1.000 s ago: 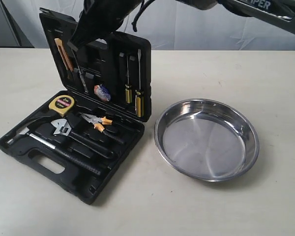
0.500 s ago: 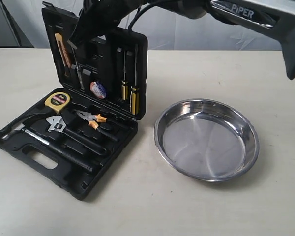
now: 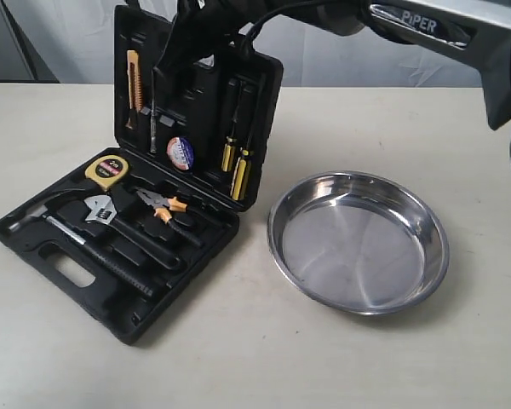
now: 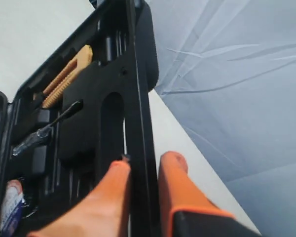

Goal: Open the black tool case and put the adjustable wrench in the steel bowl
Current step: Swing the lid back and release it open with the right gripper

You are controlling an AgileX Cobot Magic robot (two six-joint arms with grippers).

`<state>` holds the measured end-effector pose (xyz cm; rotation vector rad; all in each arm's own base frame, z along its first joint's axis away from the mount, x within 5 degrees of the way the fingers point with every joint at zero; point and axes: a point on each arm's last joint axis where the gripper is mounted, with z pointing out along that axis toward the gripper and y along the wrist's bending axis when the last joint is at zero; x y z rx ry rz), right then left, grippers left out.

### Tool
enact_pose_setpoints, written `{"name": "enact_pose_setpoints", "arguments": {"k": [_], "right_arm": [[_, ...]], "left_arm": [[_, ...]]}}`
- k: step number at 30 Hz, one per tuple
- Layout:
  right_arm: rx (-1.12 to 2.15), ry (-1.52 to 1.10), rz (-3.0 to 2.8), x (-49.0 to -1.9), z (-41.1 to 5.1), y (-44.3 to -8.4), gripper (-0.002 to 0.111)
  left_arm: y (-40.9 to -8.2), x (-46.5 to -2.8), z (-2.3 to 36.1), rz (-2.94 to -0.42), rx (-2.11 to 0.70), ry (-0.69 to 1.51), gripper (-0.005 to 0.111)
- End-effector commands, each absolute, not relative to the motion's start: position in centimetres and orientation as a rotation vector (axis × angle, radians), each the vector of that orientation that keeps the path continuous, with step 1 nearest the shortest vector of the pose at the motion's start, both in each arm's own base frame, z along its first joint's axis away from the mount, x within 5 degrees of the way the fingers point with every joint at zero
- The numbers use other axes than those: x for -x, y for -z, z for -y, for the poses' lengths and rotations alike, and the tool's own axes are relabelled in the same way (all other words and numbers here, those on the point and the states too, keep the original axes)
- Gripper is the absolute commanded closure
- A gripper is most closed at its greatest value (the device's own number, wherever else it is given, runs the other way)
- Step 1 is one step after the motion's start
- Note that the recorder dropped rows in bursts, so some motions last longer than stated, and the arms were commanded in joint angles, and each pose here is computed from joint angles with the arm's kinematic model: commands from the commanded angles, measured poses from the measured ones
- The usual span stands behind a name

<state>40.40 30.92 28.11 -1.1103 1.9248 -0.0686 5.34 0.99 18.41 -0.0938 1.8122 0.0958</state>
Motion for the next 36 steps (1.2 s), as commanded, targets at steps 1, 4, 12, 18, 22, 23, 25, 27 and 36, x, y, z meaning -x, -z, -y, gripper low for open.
{"name": "enact_pose_setpoints", "arguments": {"k": [1, 4, 12, 18, 22, 23, 25, 27, 36], "right_arm": [[1.144, 0.139, -2.051, -41.2, -29.6, -25.3, 0.109], [1.133, 0.139, -2.042, -41.5, -29.3, -25.3, 0.109], [1.118, 0.137, -2.034, -42.3, -28.9, -24.7, 0.102], [1.125, 0.162, -2.016, -42.6, -28.7, -24.5, 0.070], [1.101, 0.193, -2.017, -42.8, -28.5, -24.6, 0.060], [1.100, 0.210, -2.017, -42.8, -28.4, -24.6, 0.059], [1.099, 0.247, -2.013, -42.9, -28.1, -24.9, 0.059], [1.079, 0.272, -2.012, -42.9, -27.8, -25.3, 0.059], [0.845, -0.089, -2.182, -40.2, -28.8, -28.4, 0.079]], "left_arm": [[-18.4, -5.3, -1.0, -1.804, 0.092, -0.091, 0.107], [-18.4, -5.3, -1.0, -1.804, 0.092, -0.091, 0.107], [-18.4, -5.3, -1.0, -1.804, 0.092, -0.091, 0.107], [-18.4, -5.3, -1.0, -1.804, 0.092, -0.091, 0.107], [-18.4, -5.3, -1.0, -1.804, 0.092, -0.091, 0.107], [-18.4, -5.3, -1.0, -1.804, 0.092, -0.091, 0.107], [-18.4, -5.3, -1.0, -1.804, 0.092, -0.091, 0.107], [-18.4, -5.3, -1.0, -1.804, 0.092, -0.091, 0.107], [-18.4, -5.3, -1.0, -1.804, 0.092, -0.091, 0.107]]}}
